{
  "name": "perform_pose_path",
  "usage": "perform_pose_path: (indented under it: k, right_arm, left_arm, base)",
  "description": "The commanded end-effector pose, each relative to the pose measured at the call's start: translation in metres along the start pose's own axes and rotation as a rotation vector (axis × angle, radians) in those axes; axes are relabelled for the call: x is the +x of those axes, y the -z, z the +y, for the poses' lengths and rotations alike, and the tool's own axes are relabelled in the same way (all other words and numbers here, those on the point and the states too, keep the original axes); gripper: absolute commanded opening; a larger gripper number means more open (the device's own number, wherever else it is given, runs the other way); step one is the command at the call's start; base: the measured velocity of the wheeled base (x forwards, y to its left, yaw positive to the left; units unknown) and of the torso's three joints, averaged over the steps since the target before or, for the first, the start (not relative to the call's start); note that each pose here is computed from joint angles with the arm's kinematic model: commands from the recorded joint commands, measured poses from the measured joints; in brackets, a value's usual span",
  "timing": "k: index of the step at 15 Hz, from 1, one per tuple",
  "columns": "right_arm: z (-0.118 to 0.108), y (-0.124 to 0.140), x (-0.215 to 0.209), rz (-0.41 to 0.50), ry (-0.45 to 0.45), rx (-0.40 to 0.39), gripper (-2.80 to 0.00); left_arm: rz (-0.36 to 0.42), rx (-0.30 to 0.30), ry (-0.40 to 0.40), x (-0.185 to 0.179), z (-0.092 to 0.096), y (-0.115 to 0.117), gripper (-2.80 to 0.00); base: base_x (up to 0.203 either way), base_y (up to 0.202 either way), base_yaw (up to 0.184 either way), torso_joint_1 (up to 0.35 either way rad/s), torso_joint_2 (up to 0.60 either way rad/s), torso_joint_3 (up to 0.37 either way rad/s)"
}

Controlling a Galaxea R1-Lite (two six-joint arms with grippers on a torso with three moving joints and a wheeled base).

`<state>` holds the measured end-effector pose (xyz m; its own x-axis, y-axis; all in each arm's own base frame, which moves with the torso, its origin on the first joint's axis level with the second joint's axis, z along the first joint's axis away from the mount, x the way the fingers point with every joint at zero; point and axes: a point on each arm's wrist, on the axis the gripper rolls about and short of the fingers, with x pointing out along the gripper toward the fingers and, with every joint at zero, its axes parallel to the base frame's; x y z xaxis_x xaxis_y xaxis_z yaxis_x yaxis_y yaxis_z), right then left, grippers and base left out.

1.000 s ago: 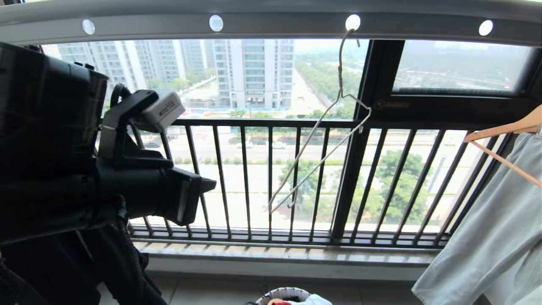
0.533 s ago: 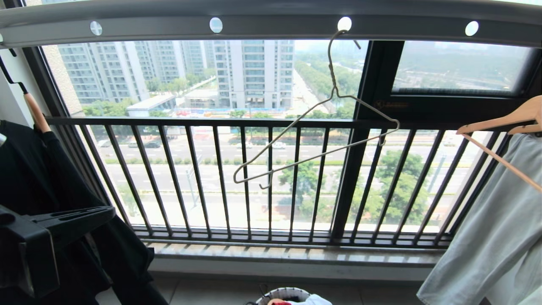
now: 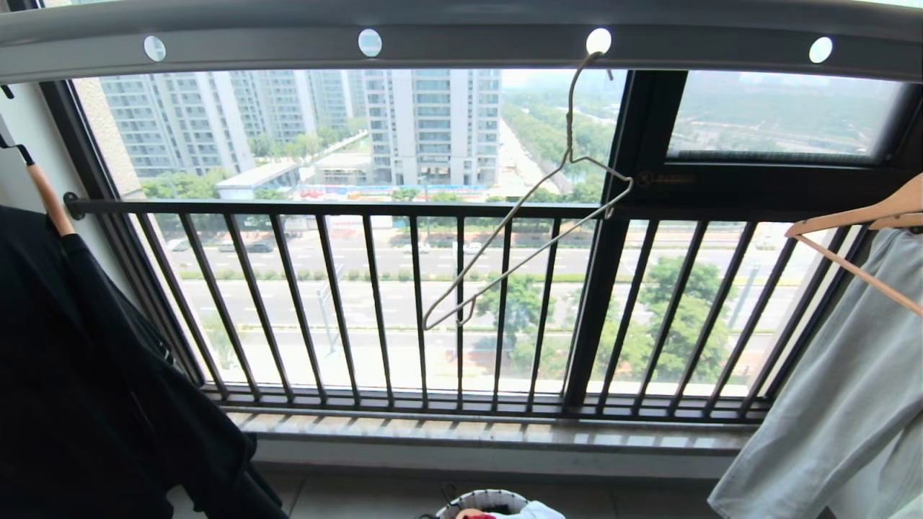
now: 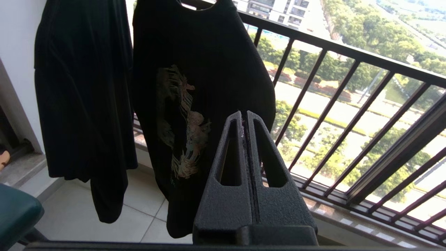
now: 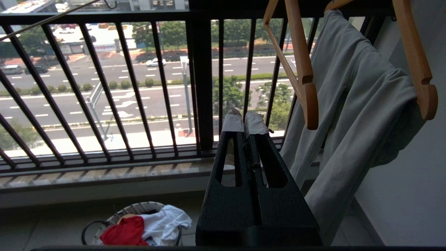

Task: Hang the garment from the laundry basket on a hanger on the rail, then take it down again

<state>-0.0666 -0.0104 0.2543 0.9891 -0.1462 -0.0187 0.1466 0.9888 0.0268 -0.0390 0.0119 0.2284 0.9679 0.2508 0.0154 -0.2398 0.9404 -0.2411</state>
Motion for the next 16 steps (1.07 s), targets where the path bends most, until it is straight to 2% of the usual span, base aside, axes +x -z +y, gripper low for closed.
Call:
perform_pose_path:
  k: [1,4,7,8,10,11,13,15,16]
  right_arm:
    - [0.002,0.012,-0.019,-0.021,0.073,0.004,-2.80]
    - [0.002,0.019,-0.021,-0.013,0.069,-0.004,-2.80]
    - [0.002,0.050,-0.022,0.022,0.049,-0.042,-2.80]
    - [0.002,0.063,-0.024,0.018,0.025,-0.044,-2.80]
    - [0.003,0.095,-0.025,0.019,-0.081,-0.071,-2.80]
    - [0.004,0.108,-0.019,0.049,-0.115,-0.086,-2.80]
    - [0.006,0.118,-0.005,0.044,-0.141,-0.078,-2.80]
    - [0.009,0.132,0.013,0.013,-0.149,-0.074,-2.80]
    - [0.010,0.143,0.023,-0.006,-0.150,-0.073,-2.80]
  left_arm:
    - [-0.055,-0.017,-0.094,-0.019,0.004,0.007,-2.80]
    - [-0.032,0.012,-0.039,-0.024,0.002,0.019,-2.80]
    - [0.021,0.027,-0.012,-0.020,0.007,0.043,-2.80]
    - [0.029,0.025,0.038,-0.022,0.010,0.054,-2.80]
    - [0.018,0.019,0.143,-0.030,0.016,0.080,-2.80]
    - [0.051,0.022,0.165,-0.027,0.018,0.093,-2.80]
    - [0.139,0.047,0.175,-0.016,0.020,0.115,-2.80]
    - [0.167,0.103,0.174,-0.005,0.022,0.135,-2.80]
    - [0.135,0.129,0.172,0.001,0.022,0.142,-2.80]
  base:
    - [0.000,0.000,0.000,0.000,0.00,0.000]
    - [0.000,0.000,0.000,0.000,0.00,0.000]
    - [0.000,0.000,0.000,0.000,0.00,0.000]
    - [0.000,0.000,0.000,0.000,0.00,0.000]
    - [0.000,0.000,0.000,0.000,0.00,0.000]
    - [0.000,0.000,0.000,0.000,0.00,0.000]
    - [0.000,0.000,0.000,0.000,0.00,0.000]
    - [0.000,0.000,0.000,0.000,0.00,0.000]
    - [0.000,0.000,0.000,0.000,0.00,0.000]
